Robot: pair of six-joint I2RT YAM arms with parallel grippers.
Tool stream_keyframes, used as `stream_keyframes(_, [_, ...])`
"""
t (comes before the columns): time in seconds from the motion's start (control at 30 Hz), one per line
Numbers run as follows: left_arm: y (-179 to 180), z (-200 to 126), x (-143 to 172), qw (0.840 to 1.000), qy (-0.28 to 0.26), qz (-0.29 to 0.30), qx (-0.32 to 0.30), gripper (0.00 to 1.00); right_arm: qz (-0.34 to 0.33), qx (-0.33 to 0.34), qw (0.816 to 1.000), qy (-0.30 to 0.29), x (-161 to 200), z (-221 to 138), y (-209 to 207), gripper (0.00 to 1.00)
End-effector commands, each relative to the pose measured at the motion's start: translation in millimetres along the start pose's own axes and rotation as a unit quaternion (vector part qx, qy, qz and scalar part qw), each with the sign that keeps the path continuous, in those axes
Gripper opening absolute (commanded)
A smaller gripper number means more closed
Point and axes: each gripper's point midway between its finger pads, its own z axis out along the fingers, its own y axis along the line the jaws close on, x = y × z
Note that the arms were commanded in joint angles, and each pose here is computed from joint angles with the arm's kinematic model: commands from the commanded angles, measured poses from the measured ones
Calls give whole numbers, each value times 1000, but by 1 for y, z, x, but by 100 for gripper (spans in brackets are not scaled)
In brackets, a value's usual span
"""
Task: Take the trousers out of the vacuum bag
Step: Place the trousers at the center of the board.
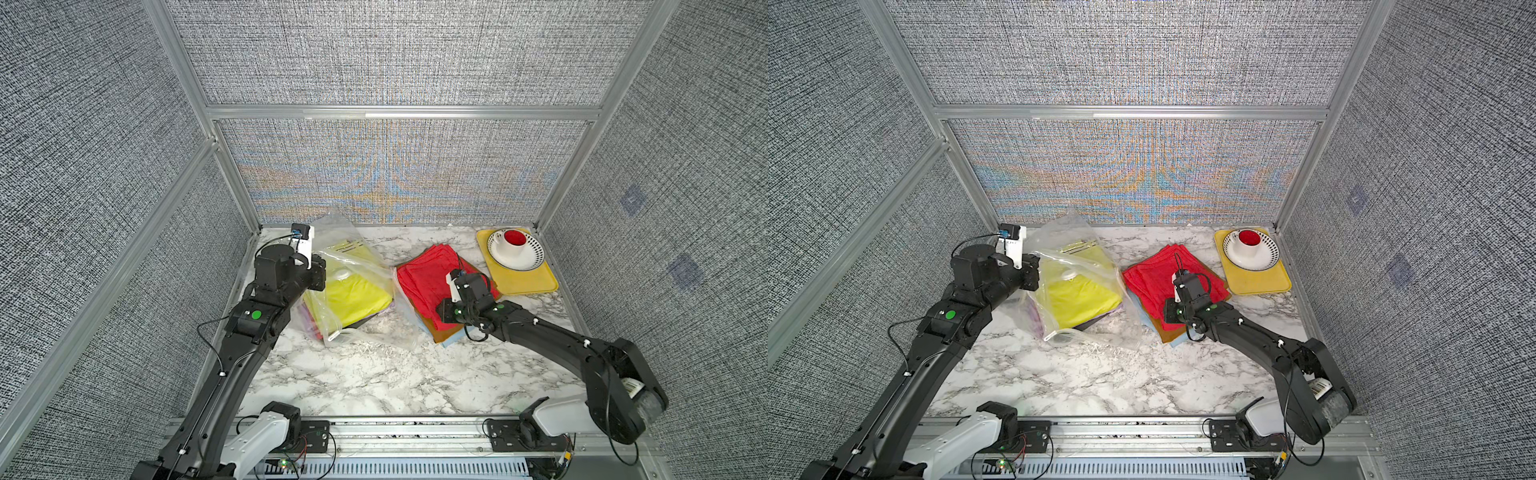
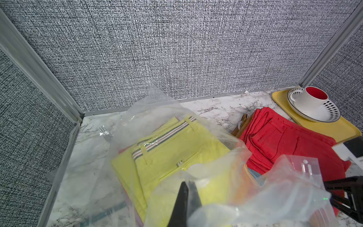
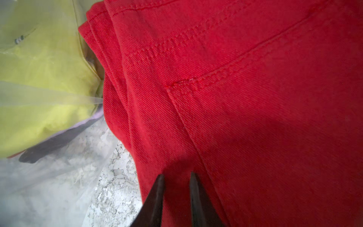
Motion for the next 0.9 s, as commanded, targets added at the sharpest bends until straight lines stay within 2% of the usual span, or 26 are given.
stream_keyframes(0.0, [-4,0,-14,1000,-23,6,10,0,-19,-12,999,-25,-16,-19,16,30])
stream_keyframes(0.17, [-6,6,-15,1000,-16,12,15,0,-80,-78,989,-92,-53,-68,79,50])
stream_keyframes(0.27, [-12,10,-16,999,-12,14,35,0,-121,-136,977,-114,-58,-88,127,53])
stream_keyframes(0.37, [-16,15,-17,999,-8,17,45,0,-158,-185,963,-113,-49,-94,169,53])
stream_keyframes(0.6, [-23,26,-31,998,-1,23,64,0,-207,-254,942,-67,-4,-67,232,53])
stream_keyframes(0.73, [-32,29,-38,996,-1,23,90,0,-204,-251,945,-38,13,-36,240,53])
stream_keyframes(0.87, [-48,26,-37,990,-1,36,137,0,-182,-226,957,-23,16,-4,236,53])
